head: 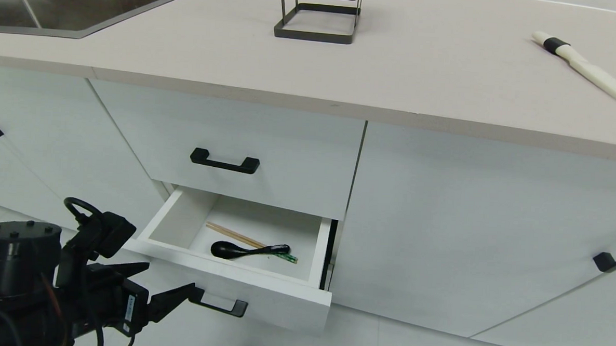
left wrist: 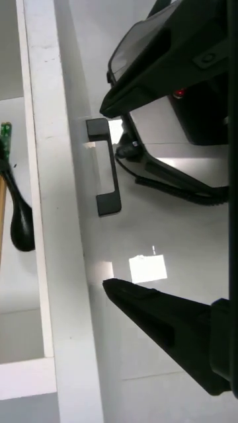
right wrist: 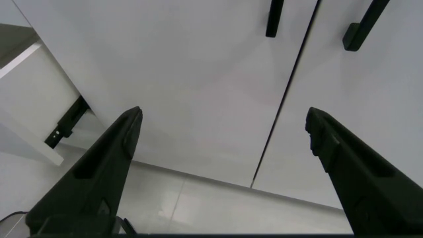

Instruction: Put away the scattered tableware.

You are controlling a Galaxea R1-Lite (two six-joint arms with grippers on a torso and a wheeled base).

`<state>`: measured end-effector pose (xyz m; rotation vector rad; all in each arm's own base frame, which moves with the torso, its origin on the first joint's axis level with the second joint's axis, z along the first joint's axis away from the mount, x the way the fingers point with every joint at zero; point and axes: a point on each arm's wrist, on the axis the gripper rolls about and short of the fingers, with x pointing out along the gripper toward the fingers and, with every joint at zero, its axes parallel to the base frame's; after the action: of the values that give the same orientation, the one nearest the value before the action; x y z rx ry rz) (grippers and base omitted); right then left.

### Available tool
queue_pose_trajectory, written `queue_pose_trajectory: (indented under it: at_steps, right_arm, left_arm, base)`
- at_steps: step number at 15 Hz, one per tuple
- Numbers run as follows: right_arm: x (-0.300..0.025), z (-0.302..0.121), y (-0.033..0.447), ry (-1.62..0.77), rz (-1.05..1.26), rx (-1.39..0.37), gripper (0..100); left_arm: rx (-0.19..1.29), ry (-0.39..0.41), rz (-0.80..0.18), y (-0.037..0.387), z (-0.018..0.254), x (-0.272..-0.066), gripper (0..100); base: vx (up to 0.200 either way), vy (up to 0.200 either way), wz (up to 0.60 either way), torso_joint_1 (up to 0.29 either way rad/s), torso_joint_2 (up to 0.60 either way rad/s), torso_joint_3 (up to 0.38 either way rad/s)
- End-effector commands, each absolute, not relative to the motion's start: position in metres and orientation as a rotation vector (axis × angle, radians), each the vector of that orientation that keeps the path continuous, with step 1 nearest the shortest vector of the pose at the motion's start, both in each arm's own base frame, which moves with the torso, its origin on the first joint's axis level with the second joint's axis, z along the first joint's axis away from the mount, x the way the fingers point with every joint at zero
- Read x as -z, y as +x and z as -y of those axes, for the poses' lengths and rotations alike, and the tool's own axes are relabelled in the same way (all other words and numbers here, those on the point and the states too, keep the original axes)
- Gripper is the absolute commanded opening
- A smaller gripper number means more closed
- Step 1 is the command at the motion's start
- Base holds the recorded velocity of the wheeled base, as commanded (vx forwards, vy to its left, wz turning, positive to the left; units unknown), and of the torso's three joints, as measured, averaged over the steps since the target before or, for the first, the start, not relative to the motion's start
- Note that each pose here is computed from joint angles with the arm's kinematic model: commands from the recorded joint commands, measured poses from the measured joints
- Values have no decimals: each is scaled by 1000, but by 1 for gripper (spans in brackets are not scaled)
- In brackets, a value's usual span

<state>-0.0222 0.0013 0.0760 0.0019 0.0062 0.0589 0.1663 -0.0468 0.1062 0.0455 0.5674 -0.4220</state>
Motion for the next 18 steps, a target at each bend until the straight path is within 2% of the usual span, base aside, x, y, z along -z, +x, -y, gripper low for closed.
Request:
queue_pose_trajectory:
  at_steps: [1, 6, 10, 18]
  right_arm:
    - [-76, -1, -22, 2, -8, -60, 100]
    - [-76, -1, -22, 2, -8, -60, 100]
    - [-76, -1, -22, 2, -8, -60, 100]
    - [-76, -1, -22, 2, -8, -60, 100]
  left_arm:
    - [422, 44, -564, 176, 49, -102, 100]
    - [425, 41, -489, 194, 54, -98, 100]
    - [425, 40, -472, 200, 56, -99, 100]
    - [410, 35, -404, 229, 59, -112, 100]
  base:
    - [0, 0, 0, 0, 0, 0]
    - [0, 0, 0, 0, 0, 0]
    - [0, 0, 0, 0, 0, 0]
    - [0, 0, 0, 0, 0, 0]
